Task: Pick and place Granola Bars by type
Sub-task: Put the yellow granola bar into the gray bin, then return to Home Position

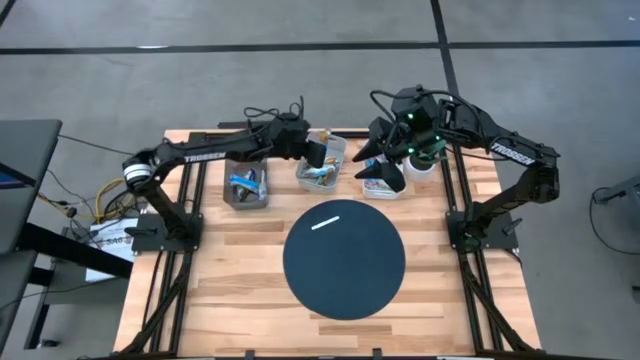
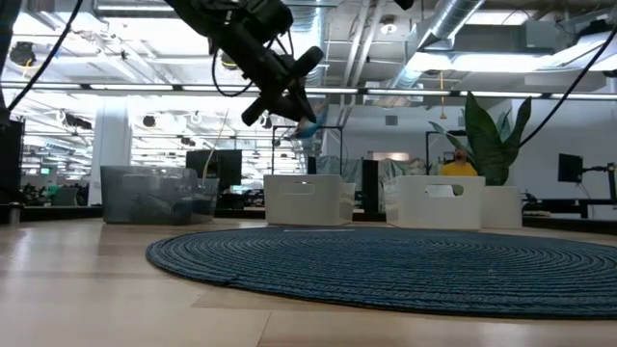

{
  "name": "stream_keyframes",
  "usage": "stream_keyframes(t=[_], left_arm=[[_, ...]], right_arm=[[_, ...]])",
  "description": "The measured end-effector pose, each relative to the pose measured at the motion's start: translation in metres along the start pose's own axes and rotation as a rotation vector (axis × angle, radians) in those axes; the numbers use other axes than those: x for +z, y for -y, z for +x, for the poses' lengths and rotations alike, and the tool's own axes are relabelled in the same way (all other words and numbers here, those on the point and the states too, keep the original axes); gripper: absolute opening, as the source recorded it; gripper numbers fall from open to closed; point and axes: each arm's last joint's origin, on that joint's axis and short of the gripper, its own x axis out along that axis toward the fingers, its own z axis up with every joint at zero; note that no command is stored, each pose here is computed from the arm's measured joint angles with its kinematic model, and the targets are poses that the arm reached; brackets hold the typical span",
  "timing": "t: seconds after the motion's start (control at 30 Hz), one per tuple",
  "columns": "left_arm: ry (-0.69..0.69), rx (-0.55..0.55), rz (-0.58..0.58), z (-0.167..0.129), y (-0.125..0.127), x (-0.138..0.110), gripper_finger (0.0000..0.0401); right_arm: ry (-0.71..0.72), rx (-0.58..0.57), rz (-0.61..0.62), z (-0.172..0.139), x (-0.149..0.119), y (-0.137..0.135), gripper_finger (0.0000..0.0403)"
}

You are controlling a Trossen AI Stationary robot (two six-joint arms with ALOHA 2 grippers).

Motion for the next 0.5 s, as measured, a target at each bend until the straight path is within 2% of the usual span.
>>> stream_keyframes(t=[0.27, 0.5], left_arm=[[0.022, -0.013, 0.069, -0.005, 0.009, 0.014, 0.0124], [0.072, -0.11, 0.109, -0.023, 0.028, 0.03, 0.0167]], right_arm=[[-0.009, 0.04, -0.03, -0.003, -0.002, -0.003, 0.0232], [0.048, 0.214, -0.103, -0.007, -0.006, -0.013, 0.0232]])
